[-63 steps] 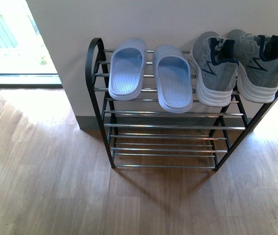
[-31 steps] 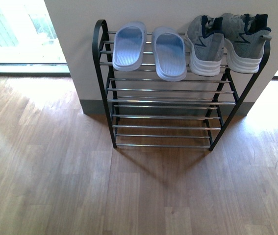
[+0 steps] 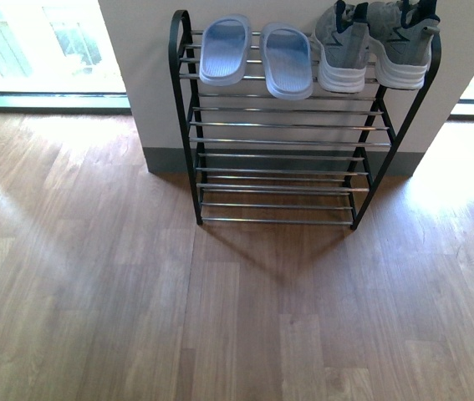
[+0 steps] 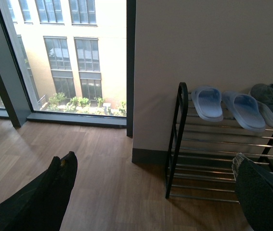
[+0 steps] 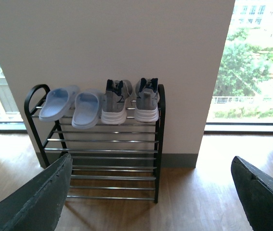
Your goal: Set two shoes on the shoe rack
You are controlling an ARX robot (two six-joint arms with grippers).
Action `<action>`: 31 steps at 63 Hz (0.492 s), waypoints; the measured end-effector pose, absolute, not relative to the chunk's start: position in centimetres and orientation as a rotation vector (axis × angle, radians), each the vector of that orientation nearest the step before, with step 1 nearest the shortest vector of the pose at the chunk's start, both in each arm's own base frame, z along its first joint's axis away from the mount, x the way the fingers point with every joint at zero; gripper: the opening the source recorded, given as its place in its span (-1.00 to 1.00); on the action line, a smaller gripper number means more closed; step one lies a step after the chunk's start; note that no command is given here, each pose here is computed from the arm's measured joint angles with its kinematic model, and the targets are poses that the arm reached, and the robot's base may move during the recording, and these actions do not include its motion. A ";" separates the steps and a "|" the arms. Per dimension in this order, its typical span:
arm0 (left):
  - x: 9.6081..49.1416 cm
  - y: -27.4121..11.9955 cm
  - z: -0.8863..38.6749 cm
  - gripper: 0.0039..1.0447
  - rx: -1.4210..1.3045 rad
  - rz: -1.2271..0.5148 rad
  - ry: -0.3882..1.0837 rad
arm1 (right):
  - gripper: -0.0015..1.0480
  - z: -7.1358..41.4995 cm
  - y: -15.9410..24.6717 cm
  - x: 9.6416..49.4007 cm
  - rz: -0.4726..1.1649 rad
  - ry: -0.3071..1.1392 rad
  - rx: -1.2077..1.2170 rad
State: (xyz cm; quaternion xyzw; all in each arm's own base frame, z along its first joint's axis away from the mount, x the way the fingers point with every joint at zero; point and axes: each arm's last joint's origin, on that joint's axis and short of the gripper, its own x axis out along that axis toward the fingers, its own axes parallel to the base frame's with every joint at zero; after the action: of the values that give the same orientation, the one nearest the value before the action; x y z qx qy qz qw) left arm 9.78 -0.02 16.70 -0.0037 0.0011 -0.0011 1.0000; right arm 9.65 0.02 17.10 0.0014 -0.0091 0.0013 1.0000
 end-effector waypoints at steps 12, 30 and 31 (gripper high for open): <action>9.8 0.0 16.7 0.83 -0.007 -0.003 0.002 | 0.82 17.1 0.0 9.6 -0.001 -0.019 0.003; 9.8 0.0 16.7 0.83 -0.007 -0.003 0.002 | 0.82 17.1 0.0 9.6 -0.001 -0.019 0.003; 9.8 0.0 16.7 0.83 -0.007 -0.003 0.002 | 0.82 17.1 0.0 9.6 -0.001 -0.019 0.003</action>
State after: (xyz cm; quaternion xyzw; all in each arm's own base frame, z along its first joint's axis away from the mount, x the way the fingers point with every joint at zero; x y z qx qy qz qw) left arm 9.78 -0.02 16.70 -0.0037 0.0011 -0.0013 1.0000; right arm 9.65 0.00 17.10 0.0016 -0.0093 -0.0007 1.0000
